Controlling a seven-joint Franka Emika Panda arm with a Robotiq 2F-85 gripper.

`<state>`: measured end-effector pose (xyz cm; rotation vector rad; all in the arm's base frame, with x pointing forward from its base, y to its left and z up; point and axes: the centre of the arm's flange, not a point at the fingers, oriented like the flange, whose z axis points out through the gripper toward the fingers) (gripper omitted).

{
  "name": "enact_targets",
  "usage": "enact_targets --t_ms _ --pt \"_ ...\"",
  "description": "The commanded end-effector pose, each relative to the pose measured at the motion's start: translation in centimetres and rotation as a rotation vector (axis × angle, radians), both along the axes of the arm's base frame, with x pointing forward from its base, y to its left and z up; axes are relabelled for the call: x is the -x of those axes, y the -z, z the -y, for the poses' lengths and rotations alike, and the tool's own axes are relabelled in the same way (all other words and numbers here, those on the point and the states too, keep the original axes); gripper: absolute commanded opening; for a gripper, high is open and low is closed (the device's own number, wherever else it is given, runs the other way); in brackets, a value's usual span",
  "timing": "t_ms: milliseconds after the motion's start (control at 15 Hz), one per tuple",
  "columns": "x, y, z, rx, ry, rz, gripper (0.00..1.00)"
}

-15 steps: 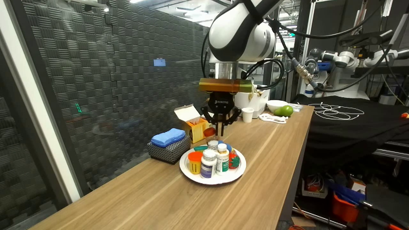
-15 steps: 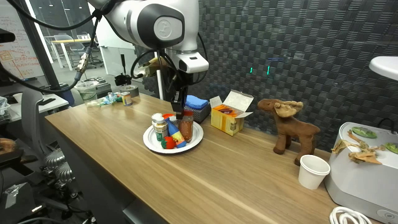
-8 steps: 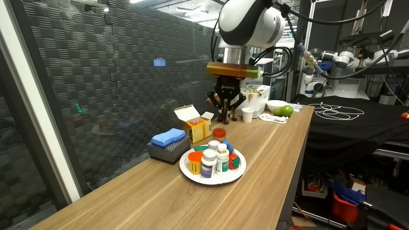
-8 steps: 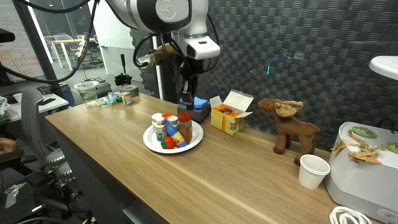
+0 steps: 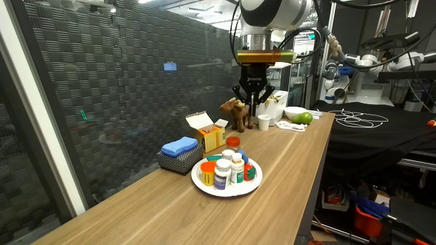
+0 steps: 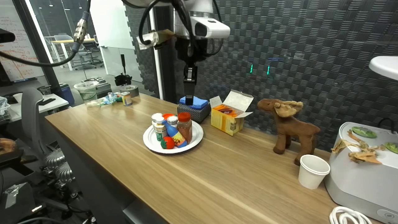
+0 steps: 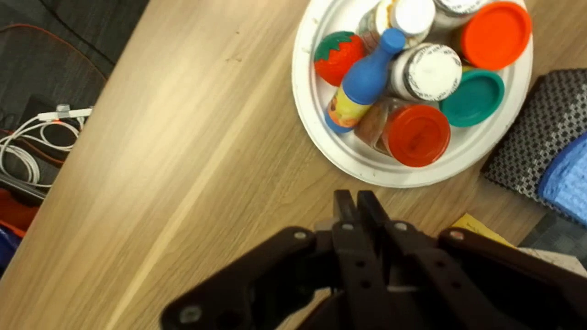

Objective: Put the bottles and the orange plushie surrounding the white plate on the white plate

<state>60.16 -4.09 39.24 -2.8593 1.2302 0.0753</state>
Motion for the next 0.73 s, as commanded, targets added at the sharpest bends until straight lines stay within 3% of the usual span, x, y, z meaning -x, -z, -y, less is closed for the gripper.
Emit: enact_targets --t_ms 0,267,333,467,533,600,667 --pt "-0.5 -3.3 1.2 -0.015 -0.184 -0.093 0.1" --pt "1.0 -6.1 1.3 -0.025 -0.352 -0.171 0.12" --pt "1.5 -6.7 1.2 -0.024 -0.378 -0.18 0.38" --pt "3.0 -7.7 1.2 -0.023 -0.428 -0.172 0.41" --pt "3.5 -7.9 1.7 -0.053 -0.445 -0.145 0.49" --pt "1.9 -6.1 1.2 -0.036 -0.395 -0.172 0.31" --pt "2.2 -6.7 1.3 -0.037 -0.413 -0.162 0.4"
